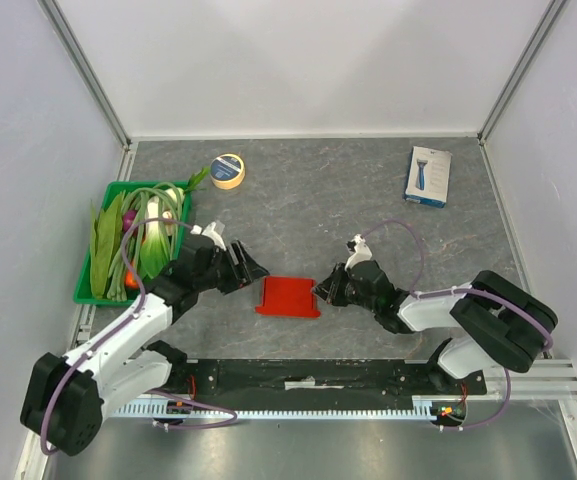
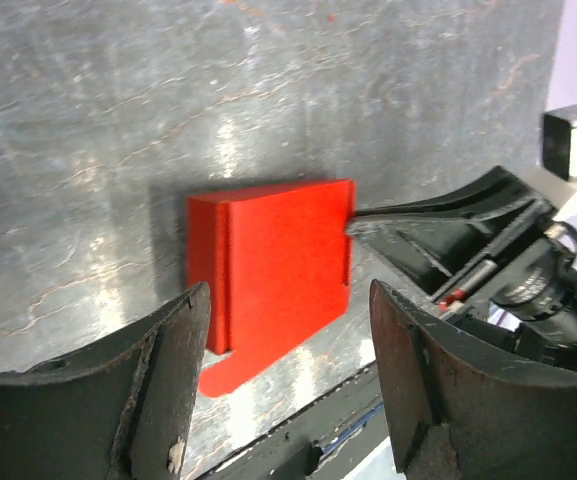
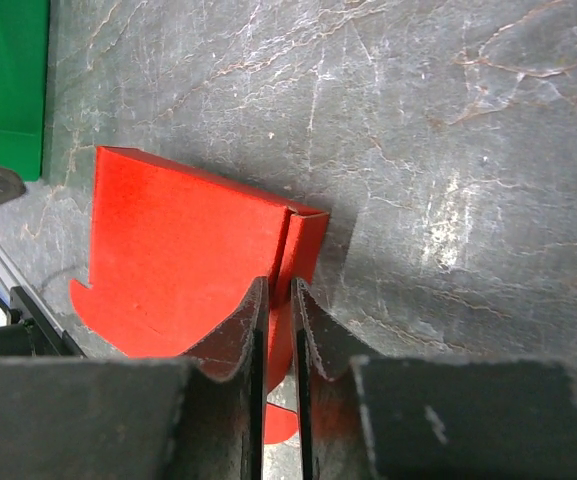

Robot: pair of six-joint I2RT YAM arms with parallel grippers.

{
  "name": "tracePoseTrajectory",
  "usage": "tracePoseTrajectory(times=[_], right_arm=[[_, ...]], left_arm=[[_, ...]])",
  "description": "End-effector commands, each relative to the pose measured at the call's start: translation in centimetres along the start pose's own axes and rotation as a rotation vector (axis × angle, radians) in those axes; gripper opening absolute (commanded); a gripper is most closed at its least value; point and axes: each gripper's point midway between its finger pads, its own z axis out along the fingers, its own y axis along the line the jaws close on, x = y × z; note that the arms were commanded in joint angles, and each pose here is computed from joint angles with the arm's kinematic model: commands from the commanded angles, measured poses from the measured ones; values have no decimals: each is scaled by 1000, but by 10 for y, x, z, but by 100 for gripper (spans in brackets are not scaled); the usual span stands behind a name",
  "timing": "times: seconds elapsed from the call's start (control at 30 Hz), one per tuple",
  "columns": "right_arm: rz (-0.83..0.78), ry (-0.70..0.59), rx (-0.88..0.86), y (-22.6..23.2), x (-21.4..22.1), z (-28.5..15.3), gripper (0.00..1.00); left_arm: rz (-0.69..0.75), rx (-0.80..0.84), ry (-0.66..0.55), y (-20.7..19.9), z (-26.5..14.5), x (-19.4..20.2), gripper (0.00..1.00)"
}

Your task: Fold the paper box

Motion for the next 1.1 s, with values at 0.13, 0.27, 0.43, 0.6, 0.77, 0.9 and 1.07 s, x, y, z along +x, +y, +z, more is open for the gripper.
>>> tracePoseTrajectory(times=[0.13, 0.27, 0.43, 0.6, 0.77, 0.9, 1.07], right_arm=[[0, 49, 228, -70, 26, -14, 17], [-8, 52, 216, -67, 25, -13, 16], [-13, 55, 212, -67, 25, -12, 15], [-18, 64, 200, -64, 26, -10, 15], [-19, 67, 197, -64, 26, -9, 14], [-18, 63, 195, -63, 25, -8, 14], [-29, 71, 186, -62, 26, -6, 14]], left_arm=[[-40, -57, 112, 43, 17, 38, 72], [-34, 37, 103, 34, 24, 39, 75], [-25, 110, 78, 20, 26, 33, 78], [-59, 188, 104, 11, 28, 39, 79], [-112, 228, 146, 6, 37, 45, 78], [-150, 227, 168, 7, 40, 49, 75], [-179, 257, 172, -1, 40, 47, 65]])
